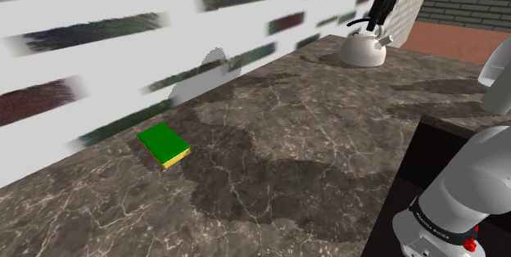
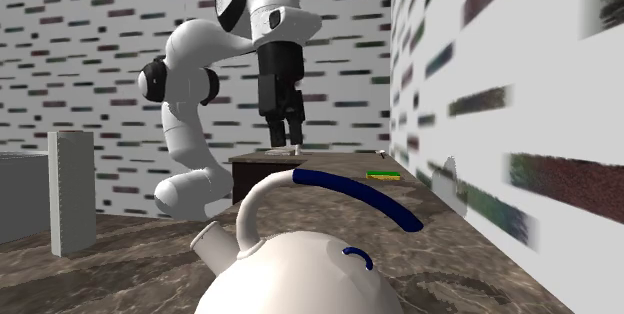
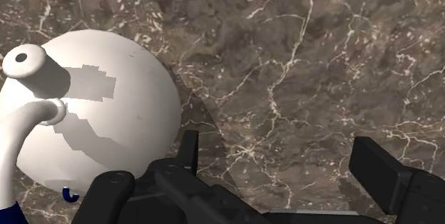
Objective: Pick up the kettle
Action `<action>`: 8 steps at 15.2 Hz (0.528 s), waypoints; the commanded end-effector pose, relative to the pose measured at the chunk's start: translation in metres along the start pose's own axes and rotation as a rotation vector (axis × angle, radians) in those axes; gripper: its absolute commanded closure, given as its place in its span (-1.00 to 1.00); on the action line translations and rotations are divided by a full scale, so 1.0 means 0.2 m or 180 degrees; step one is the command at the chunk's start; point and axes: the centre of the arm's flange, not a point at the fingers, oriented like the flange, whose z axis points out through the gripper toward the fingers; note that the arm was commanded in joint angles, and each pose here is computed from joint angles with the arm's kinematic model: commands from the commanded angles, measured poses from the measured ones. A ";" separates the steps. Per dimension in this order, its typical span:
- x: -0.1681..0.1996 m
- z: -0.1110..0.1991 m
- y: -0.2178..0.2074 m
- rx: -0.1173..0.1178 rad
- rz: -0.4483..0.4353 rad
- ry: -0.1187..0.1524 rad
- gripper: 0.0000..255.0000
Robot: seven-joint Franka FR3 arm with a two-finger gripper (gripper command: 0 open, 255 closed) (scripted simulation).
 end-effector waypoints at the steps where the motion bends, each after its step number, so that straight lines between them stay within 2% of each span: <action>1: 0.03 -0.01 0.13 -0.0005 -0.0021 0.0008 -1.00; 8: 0.18 -0.03 0.56 -0.0008 -0.0078 0.0033 -1.00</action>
